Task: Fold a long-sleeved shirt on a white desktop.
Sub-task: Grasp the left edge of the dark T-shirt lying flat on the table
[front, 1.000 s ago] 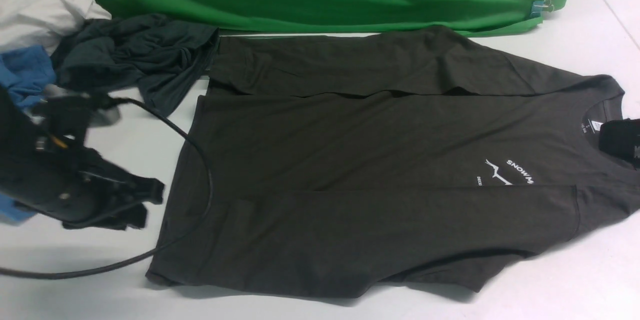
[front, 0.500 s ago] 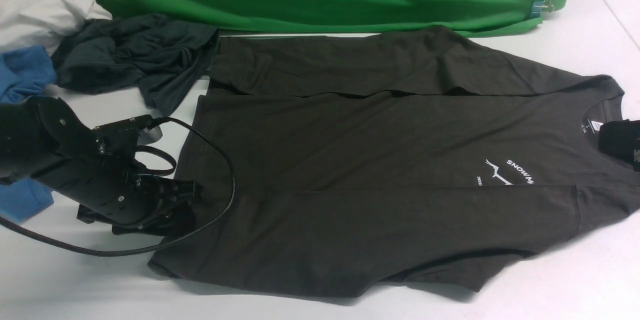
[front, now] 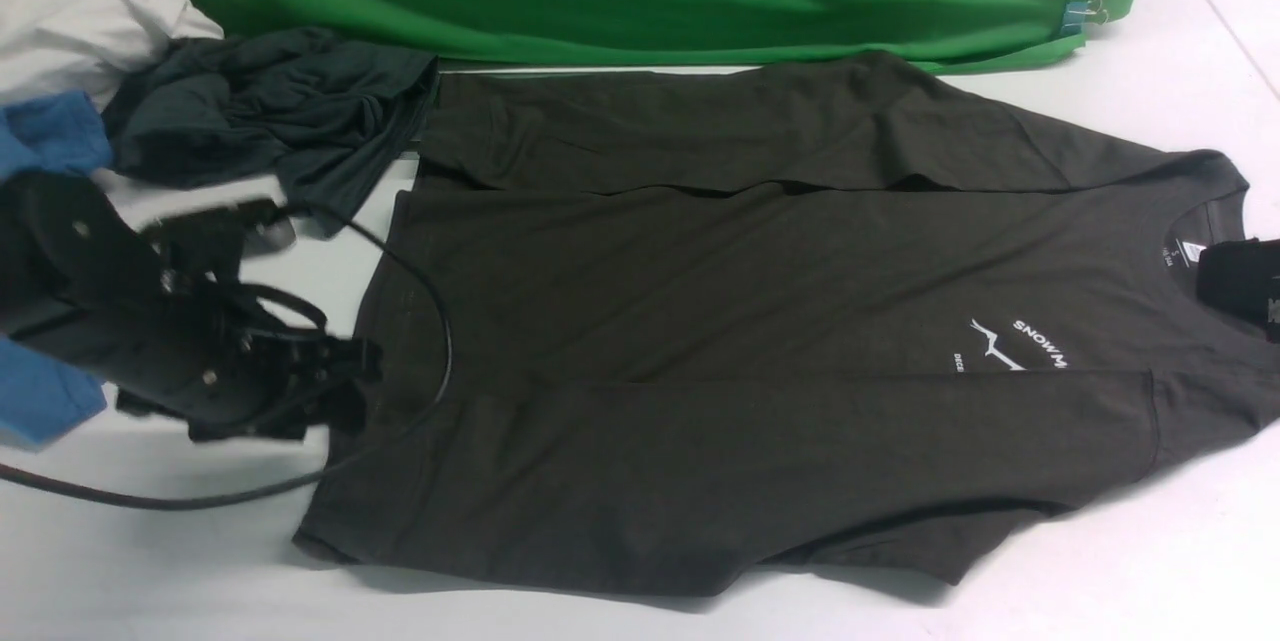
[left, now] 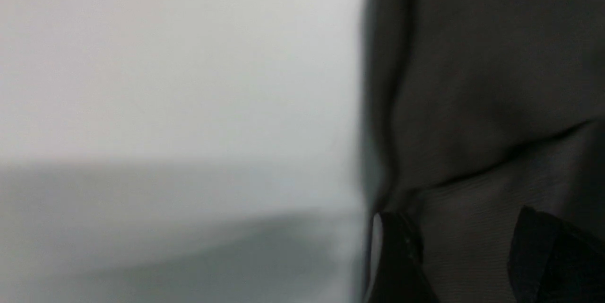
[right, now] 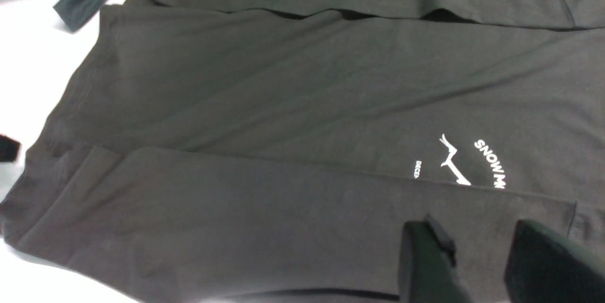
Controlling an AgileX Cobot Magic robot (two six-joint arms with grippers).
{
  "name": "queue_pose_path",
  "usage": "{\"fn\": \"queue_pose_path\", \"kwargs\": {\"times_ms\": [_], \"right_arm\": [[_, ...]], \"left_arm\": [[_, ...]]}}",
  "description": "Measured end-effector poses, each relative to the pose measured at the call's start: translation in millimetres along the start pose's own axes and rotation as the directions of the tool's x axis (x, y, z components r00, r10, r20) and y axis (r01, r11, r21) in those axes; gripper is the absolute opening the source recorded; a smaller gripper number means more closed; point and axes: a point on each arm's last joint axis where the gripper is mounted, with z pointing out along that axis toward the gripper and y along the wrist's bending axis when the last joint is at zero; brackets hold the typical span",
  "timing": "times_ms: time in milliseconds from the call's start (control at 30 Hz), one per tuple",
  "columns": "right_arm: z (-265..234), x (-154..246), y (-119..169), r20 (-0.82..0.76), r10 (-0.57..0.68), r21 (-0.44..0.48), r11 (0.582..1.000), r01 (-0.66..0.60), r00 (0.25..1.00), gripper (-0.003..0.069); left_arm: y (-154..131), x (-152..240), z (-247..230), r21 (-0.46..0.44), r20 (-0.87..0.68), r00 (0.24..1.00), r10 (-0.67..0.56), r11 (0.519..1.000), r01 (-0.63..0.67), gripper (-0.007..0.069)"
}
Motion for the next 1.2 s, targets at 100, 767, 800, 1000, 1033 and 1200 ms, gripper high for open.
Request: {"fn": "queue_pose_path", "kwargs": {"times_ms": [100,767,800,1000,1033,1200], "right_arm": [[0,0,0,0.005,0.000,-0.001,1.000,0.000,1.000,0.0241],[0,-1,0,0.007,0.000,-0.001,1.000,0.000,1.000,0.0241],[0,-1,0,0.007,0.000,-0.001,1.000,0.000,1.000,0.0241],[0,-1,0,0.007,0.000,-0.001,1.000,0.000,1.000,0.0241],[0,-1,0,0.007,0.000,-0.001,1.000,0.000,1.000,0.0241],[0,-1,0,0.007,0.000,-0.001,1.000,0.000,1.000,0.0241]], "left_arm": [[-3,-7,-10,0.002,0.048,0.995,0.091,0.996,-0.091,0.0344],[-1,-1,31,0.082,-0.086,0.985,0.151,0.986,-0.144,0.0344],[-1,-1,31,0.082,-0.085,0.985,0.150,0.986,-0.143,0.0344],[0,-3,31,0.074,-0.067,0.987,0.147,0.987,-0.142,0.0344],[0,-3,31,0.073,-0.067,0.987,0.148,0.987,-0.144,0.0344],[1,-2,33,0.067,-0.079,0.984,0.157,0.986,-0.152,0.0344]]}}
